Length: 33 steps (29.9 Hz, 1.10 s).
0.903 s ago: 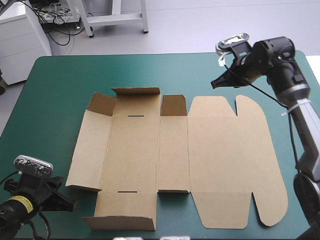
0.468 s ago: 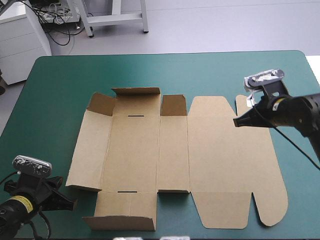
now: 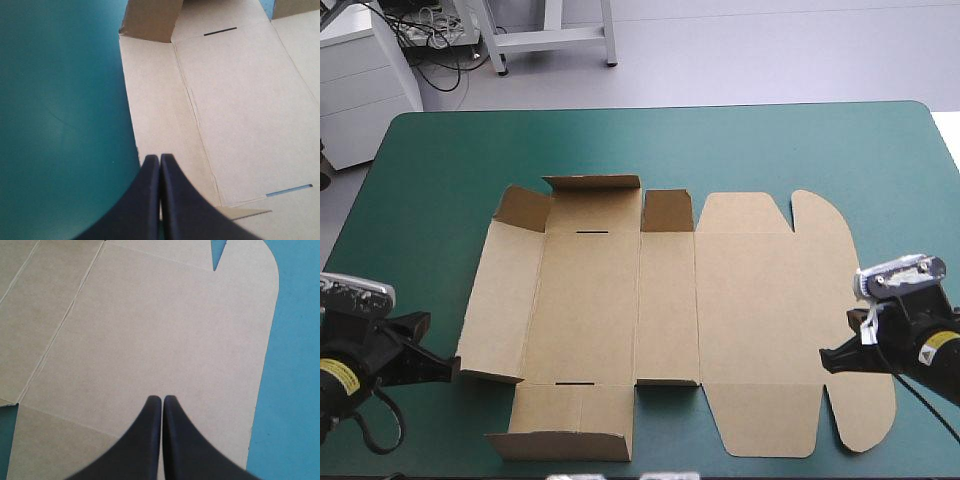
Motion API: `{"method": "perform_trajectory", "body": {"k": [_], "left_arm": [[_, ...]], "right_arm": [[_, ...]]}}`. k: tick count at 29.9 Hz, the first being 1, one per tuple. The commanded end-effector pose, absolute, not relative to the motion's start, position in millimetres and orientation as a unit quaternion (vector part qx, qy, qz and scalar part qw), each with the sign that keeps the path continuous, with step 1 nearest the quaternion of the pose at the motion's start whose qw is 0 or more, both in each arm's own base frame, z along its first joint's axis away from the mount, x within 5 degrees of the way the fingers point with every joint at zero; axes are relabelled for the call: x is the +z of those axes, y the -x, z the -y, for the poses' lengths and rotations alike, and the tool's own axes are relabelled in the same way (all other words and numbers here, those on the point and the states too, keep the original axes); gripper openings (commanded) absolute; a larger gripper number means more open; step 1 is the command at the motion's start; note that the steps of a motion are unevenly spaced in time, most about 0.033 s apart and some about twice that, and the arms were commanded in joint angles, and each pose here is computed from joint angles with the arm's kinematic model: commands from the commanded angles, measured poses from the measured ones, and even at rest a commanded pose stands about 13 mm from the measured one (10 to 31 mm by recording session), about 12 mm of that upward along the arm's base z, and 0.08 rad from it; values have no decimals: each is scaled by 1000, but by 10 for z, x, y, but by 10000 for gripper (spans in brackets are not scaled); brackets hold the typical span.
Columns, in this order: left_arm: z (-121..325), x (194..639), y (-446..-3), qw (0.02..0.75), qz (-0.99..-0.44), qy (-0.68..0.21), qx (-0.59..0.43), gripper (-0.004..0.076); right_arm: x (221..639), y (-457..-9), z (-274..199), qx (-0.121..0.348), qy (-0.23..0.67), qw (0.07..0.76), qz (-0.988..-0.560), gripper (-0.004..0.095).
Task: Fold the box
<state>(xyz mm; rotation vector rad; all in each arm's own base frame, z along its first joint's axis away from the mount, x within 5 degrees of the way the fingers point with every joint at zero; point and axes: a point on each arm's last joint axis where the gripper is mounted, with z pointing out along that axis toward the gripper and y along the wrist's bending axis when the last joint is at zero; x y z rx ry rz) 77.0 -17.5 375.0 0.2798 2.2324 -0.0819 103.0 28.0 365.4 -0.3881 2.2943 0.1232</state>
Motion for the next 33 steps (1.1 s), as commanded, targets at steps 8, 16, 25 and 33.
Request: {"method": "perform_trajectory", "body": {"k": [8,16,25,33], "left_arm": [[429,4151,-1379,395,-907,-144,-3,-31],[722,4050,-1709,335,-917,-211,-47,-5],[599,4011,-1882,324,-922,-183,-104,-5],[99,4094,-1914,348,-910,-105,-201,-6]], "right_arm": [[3673,-763,-218,61,132,446,-883,-4],[3659,-752,-220,63,132,437,-888,-4],[3659,-752,-220,63,132,437,-888,-4],[3659,-752,-219,61,135,437,-887,-4]]}}
